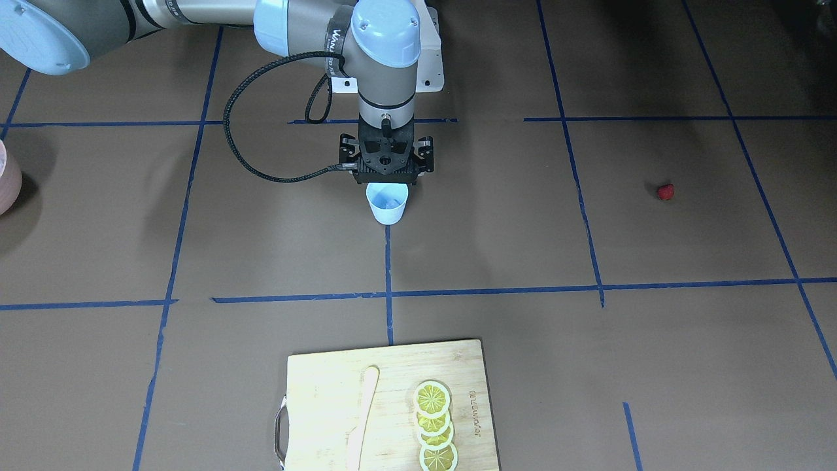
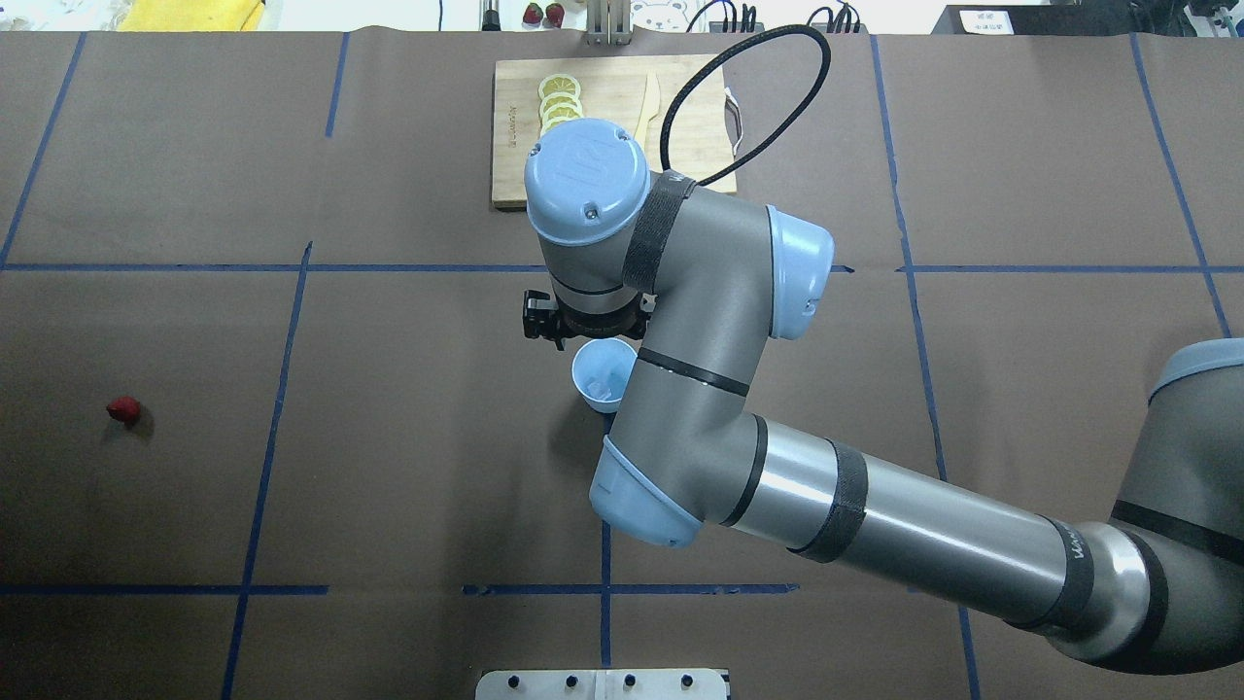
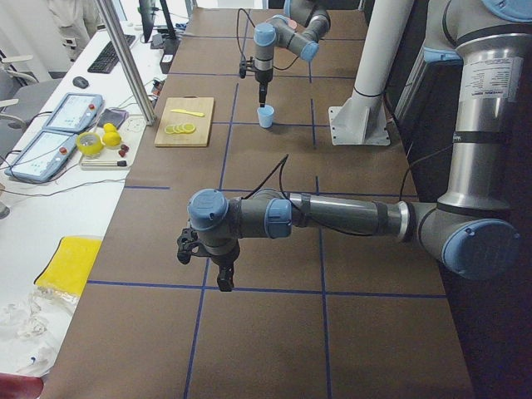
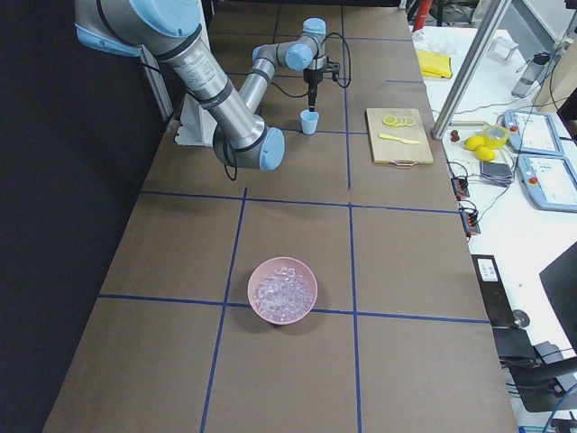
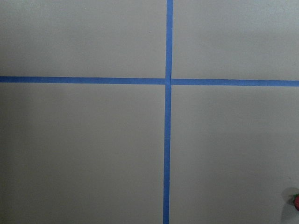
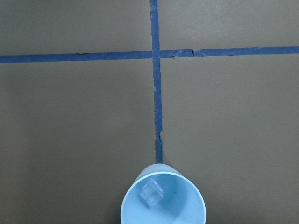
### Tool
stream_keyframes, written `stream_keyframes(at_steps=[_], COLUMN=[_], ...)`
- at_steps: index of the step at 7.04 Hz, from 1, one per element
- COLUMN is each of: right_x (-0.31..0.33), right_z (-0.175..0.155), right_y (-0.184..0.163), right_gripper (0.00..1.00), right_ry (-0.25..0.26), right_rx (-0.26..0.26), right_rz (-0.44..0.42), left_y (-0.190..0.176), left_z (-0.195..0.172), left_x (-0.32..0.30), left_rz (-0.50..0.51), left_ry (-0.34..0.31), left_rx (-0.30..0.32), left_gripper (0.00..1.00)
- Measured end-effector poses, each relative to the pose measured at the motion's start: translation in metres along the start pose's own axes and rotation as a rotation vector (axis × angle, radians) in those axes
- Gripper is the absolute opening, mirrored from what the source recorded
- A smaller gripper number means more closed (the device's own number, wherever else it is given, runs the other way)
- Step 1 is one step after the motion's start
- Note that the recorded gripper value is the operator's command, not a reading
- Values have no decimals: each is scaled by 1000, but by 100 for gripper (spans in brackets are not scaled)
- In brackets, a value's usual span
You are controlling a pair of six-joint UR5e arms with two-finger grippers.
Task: Put ice and strawberries in cup
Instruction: 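Raise the right gripper and withdraw it toward the ice bowl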
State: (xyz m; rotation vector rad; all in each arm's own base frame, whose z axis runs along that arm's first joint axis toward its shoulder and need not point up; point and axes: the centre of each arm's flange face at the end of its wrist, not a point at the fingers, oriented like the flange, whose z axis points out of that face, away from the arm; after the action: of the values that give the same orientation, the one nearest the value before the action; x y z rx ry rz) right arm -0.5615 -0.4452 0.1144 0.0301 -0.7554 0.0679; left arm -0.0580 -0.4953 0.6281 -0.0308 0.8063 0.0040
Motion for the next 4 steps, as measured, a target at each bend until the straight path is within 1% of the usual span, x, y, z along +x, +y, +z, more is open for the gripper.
stream_keyframes(at_steps=[1,2,4], right_x=[15,50,167], right_z=[-8,-16,-38], right_y=[-6,-17,-46], right_gripper=[99,99,99], right_ry=[-11,-21,-33], right_rx=[5,8,9], right_rz=[-6,-34,-143], left_y=[0,0,3], left_z=[0,0,1], left_x=[0,0,0], left_rz=[0,0,-1], left_ry=[0,0,0], left_rx=[0,0,-1], left_gripper=[100,100,100])
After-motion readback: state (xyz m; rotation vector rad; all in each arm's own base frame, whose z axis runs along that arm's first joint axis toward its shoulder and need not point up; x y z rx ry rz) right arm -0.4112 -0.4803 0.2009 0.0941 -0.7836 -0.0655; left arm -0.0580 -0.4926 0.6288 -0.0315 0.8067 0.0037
